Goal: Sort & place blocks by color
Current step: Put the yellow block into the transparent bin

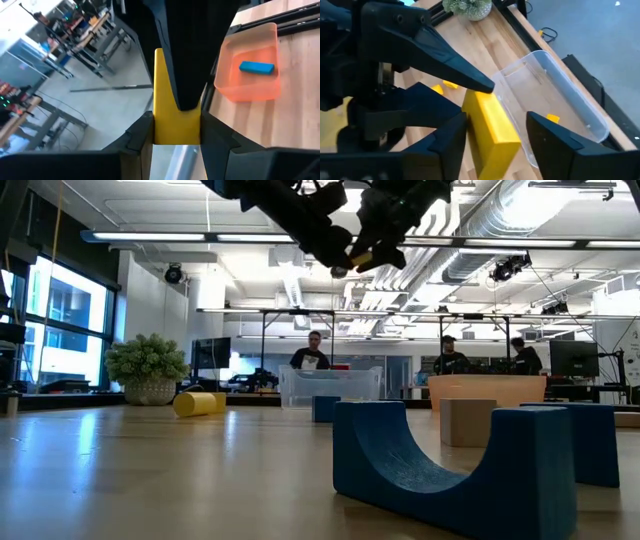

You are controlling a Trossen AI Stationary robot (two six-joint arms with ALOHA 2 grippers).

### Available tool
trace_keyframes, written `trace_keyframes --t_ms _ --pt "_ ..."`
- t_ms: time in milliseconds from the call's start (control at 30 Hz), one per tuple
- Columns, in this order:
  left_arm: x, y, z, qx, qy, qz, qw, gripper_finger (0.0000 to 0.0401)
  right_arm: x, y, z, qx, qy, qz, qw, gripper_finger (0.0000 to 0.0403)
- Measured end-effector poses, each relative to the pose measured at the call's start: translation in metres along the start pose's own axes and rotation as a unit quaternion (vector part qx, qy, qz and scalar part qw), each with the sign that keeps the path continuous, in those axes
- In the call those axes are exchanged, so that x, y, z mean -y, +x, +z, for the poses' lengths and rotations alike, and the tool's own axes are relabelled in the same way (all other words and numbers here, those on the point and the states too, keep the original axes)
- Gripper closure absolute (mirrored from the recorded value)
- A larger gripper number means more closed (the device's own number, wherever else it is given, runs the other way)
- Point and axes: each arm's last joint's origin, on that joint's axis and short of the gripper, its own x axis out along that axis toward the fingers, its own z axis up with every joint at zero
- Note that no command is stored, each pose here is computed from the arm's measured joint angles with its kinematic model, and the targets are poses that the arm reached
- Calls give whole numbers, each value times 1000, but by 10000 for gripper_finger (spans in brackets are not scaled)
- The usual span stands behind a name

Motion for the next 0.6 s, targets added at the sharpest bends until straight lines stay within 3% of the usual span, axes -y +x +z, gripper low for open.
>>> trace_keyframes --t_ms 333,600 --pt "0 0 0 -1 28 6 1000 302 -1 0 3 11 39 16 999 367" --pt "0 0 1 7 24 6 1000 241 -5 2 2 10 34 -6 999 367"
